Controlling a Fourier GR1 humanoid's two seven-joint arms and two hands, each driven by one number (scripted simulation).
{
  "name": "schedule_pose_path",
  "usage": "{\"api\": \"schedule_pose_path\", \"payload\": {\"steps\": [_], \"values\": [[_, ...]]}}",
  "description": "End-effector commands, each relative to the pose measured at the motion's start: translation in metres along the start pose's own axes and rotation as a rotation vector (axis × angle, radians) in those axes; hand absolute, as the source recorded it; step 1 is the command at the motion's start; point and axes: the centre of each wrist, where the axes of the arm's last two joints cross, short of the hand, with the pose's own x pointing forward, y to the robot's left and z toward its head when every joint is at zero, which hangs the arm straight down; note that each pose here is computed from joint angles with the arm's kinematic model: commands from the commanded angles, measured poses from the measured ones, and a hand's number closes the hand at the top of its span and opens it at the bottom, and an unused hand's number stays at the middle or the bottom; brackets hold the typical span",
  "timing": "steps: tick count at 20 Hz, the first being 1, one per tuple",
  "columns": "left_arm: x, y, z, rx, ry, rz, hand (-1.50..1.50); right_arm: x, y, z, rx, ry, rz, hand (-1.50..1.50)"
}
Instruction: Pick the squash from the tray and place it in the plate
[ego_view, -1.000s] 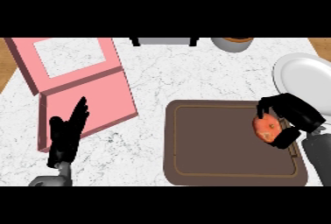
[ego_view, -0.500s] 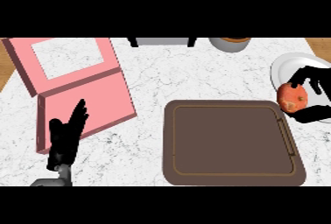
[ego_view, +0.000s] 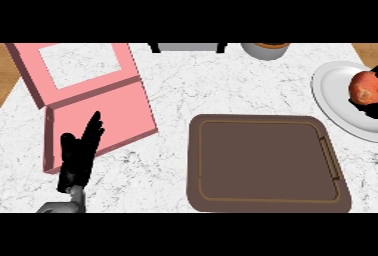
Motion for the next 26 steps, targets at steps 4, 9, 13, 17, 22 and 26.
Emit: {"api": "schedule_pose_path", "payload": {"steps": [4, 9, 13, 17, 22, 26], "values": [[0.006, 0.012, -0.012, -0.001, -0.016, -0.016, 0.0, -0.038, -0.005, -0.015, -0.004, 0.1, 0.03, 1.5], [-0.009, 0.0, 0.011, -0.026, -0.01, -0.005, 0.0, -0.044, -0.003, -0.03, 0.033, 0.137, 0.053, 1.5], [0.0, -0.01, -0.008, -0.045, -0.015, -0.006, 0.0, -0.06, 0.005, -0.021, 0.077, 0.183, 0.082, 1.5], [0.003, -0.009, -0.01, -0.043, -0.036, 0.002, 0.0, -0.074, -0.019, -0.012, 0.253, 0.234, 0.071, 1.5], [0.006, -0.019, -0.006, -0.058, -0.05, -0.004, 0.0, -0.09, 0.001, 0.011, 0.449, 0.298, 0.101, 1.5], [0.003, -0.021, -0.011, -0.053, -0.039, -0.004, 0.0, -0.09, 0.017, 0.014, 0.499, 0.227, 0.039, -1.5]]}}
